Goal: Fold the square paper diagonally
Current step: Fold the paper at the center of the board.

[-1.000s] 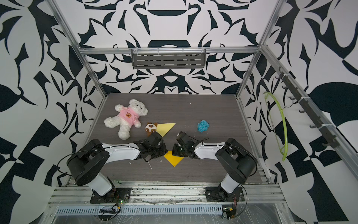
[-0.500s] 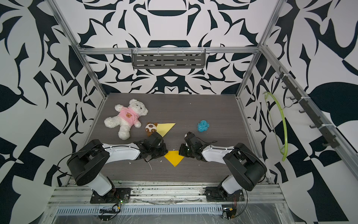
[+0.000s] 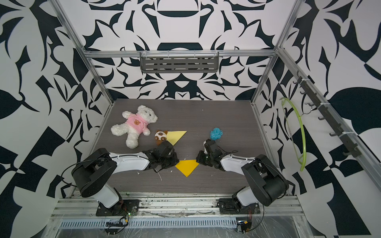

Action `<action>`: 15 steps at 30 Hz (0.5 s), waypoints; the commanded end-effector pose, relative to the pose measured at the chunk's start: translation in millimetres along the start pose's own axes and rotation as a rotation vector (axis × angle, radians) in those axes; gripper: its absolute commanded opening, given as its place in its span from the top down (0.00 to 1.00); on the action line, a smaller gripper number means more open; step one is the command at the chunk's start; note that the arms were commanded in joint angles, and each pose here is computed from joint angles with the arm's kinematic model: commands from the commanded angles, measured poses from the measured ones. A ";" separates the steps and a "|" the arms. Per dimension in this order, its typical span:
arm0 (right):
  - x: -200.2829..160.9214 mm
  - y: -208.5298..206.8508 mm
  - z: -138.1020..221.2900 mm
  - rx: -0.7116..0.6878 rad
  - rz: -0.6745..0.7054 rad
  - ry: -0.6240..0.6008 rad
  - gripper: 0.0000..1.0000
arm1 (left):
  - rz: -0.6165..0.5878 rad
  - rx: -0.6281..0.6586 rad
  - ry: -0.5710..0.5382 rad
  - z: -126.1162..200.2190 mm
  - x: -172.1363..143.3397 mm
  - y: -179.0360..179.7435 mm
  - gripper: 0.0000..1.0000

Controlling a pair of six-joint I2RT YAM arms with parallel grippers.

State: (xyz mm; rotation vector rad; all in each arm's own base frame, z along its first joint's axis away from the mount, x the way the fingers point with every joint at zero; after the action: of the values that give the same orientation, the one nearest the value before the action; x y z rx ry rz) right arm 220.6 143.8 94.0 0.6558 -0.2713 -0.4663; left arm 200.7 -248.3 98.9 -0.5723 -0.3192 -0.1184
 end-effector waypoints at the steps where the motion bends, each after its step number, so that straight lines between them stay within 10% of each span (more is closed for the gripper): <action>1: -6.9 -30.9 2.8 -0.153 -0.024 0.008 0.95 | 0.017 0.144 0.132 -8.1 -29.9 28.8 1.00; 15: -7.7 -50.5 14.4 -0.194 -0.044 -0.015 0.95 | 0.017 0.148 0.130 -6.8 -30.4 29.5 1.00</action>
State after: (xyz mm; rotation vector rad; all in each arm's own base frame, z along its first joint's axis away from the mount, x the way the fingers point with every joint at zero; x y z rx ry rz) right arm 210.5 125.0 93.7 0.6390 -0.2940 -0.4923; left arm 199.4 -249.1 98.4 -0.5747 -0.3188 -0.1227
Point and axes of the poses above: each gripper's point midway between its finger pads, its own z axis back along the fingers, its own y axis along the line the jaws close on, x = y × z, the point moved 10 cm from there along z, back along the fingers, and after that the axes turned 15 degrees about -z, right-handed, at the moved point
